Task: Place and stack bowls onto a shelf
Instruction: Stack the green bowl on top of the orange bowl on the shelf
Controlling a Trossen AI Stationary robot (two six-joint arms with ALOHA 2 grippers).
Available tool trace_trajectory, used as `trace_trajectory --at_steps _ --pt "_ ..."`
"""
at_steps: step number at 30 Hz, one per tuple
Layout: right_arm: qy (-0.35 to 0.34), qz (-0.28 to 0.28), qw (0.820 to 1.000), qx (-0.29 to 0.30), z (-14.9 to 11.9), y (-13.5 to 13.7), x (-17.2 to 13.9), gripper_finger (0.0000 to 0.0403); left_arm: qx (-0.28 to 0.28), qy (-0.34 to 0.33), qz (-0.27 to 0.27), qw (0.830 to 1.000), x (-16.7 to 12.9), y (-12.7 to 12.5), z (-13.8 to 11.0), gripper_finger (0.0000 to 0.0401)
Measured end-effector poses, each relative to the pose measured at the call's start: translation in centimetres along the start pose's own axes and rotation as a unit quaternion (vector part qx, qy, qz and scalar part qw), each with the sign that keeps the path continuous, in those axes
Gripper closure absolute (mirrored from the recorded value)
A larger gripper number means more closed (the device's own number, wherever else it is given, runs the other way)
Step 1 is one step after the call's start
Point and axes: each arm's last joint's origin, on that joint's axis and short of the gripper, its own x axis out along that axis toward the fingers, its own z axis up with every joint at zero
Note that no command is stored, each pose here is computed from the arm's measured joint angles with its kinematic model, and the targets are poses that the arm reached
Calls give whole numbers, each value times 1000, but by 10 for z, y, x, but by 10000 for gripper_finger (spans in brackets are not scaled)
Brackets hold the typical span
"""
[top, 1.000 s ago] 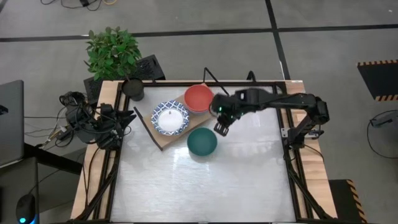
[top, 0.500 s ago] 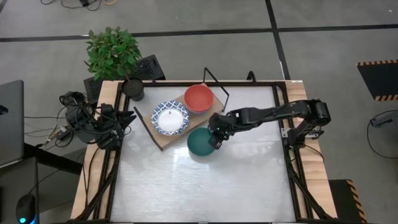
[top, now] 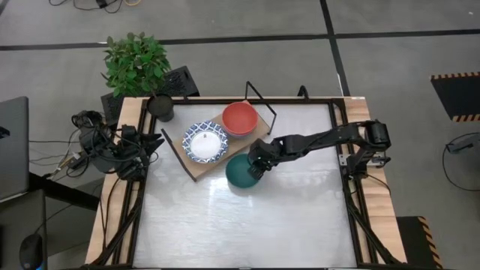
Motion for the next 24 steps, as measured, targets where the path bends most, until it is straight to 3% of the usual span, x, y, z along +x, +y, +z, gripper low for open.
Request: trace_trajectory --at_steps 7,14,19,24 --pt "23 -18 999 18 -5 -1 19 255 0 -1 0 1000 0 0 0 250" --pt "25 -15 999 30 -5 0 16 379 0 1 0 1000 0 0 0 250" --pt "28 -1 999 33 -5 0 8 376 0 1 -1 1000 0 0 0 250" --pt "-3 46 998 32 3 1 -25 378 0 1 -1 1000 0 0 0 250"
